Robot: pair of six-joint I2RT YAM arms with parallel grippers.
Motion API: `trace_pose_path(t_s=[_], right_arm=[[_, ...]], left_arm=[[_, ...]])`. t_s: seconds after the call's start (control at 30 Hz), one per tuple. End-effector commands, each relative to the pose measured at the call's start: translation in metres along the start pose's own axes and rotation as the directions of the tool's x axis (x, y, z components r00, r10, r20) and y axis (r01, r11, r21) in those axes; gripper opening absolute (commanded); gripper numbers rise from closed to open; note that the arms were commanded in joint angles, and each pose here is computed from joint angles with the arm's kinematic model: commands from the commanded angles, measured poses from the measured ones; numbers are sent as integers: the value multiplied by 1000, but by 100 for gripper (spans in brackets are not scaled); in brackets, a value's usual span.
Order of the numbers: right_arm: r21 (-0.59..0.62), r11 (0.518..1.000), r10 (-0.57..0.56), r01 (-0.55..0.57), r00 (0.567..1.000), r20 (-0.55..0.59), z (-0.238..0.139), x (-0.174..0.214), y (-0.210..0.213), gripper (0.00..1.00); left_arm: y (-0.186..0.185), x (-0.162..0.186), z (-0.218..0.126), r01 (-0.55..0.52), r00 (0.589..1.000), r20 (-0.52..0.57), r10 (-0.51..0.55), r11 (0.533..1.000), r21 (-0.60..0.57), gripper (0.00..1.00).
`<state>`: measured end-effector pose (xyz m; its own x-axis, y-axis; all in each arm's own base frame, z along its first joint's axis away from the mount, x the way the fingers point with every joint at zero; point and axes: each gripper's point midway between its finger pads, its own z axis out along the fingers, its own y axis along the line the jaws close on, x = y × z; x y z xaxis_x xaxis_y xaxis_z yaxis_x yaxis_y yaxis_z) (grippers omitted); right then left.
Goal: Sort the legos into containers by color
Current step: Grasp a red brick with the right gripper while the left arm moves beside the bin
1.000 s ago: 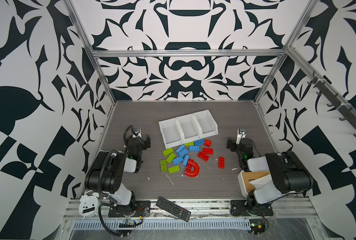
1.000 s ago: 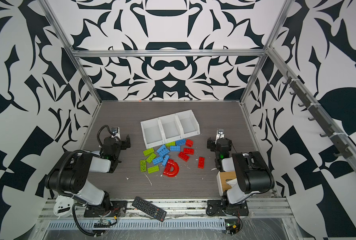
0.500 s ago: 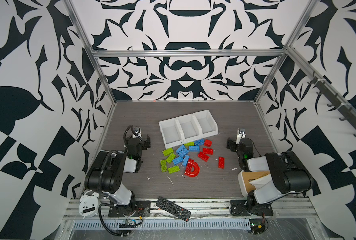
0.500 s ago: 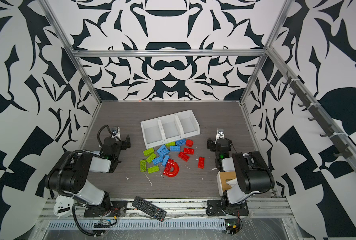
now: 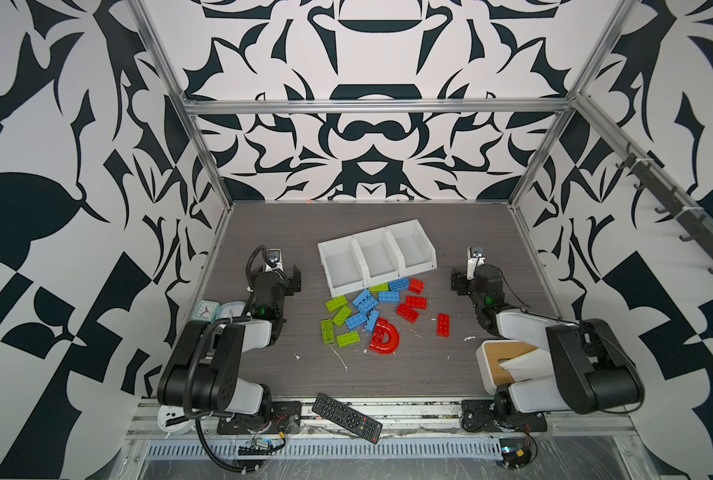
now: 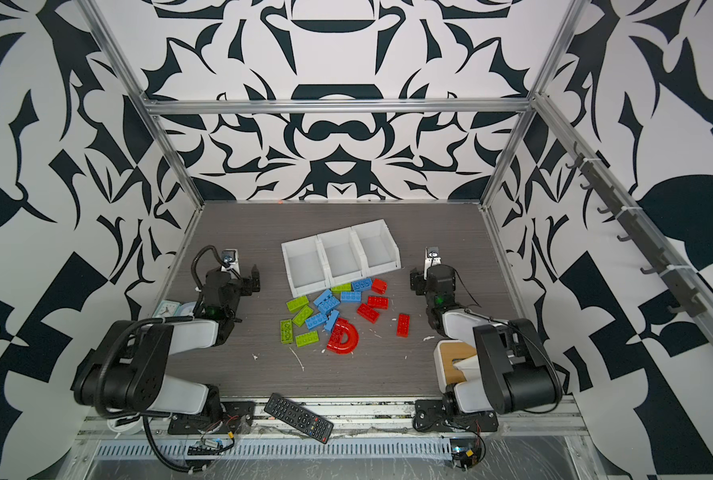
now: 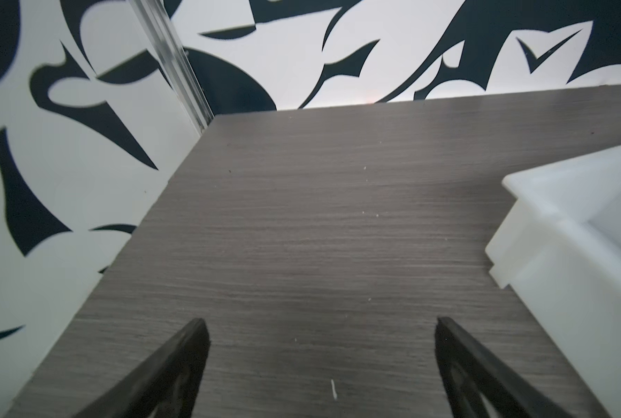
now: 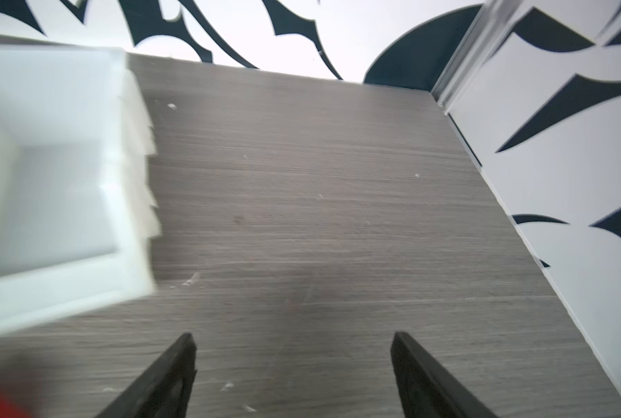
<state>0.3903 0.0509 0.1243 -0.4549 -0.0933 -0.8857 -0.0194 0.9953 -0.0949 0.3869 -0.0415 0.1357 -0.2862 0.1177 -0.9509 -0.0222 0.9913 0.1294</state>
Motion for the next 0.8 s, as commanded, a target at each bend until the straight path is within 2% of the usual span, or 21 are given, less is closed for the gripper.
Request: trace_pose_path(t_s=[0.0, 0.1, 0.17, 0.23, 0.3, 0.47, 0.6, 0.77], right_arm=[[-51, 999, 8, -19, 980, -200, -29, 0, 26, 78], [-103, 993, 18, -57, 940, -342, -55, 16, 50, 75], [-136, 987, 15, -84, 896, -444, -69, 37, 61, 74], [-108, 989, 25, -97, 848, -530, -79, 60, 61, 72], [-85, 989, 44, -118, 802, -595, -87, 80, 61, 71], [-65, 988, 64, -140, 754, -654, -90, 104, 63, 67], [-74, 988, 45, -135, 713, -700, -89, 112, 68, 67], [-59, 986, 58, -154, 660, -749, -89, 129, 72, 65]], left_arm=[[-35, -35, -22, 6, 999, -46, -1, 996, 94, 100], [-63, -36, -40, 186, 979, -132, -159, 955, 232, 100], [-76, -28, -52, 206, 974, -147, -170, 936, 286, 100], [-82, -19, -63, 219, 973, -137, -185, 926, 307, 100], [-95, -19, -74, 239, 971, -88, -223, 884, 401, 100], [-96, -20, -77, 269, 963, -93, -253, 870, 414, 100], [-104, -15, -83, 285, 956, -79, -281, 837, 467, 100], [-112, -16, -80, 266, 964, -110, -243, 831, 488, 100]])
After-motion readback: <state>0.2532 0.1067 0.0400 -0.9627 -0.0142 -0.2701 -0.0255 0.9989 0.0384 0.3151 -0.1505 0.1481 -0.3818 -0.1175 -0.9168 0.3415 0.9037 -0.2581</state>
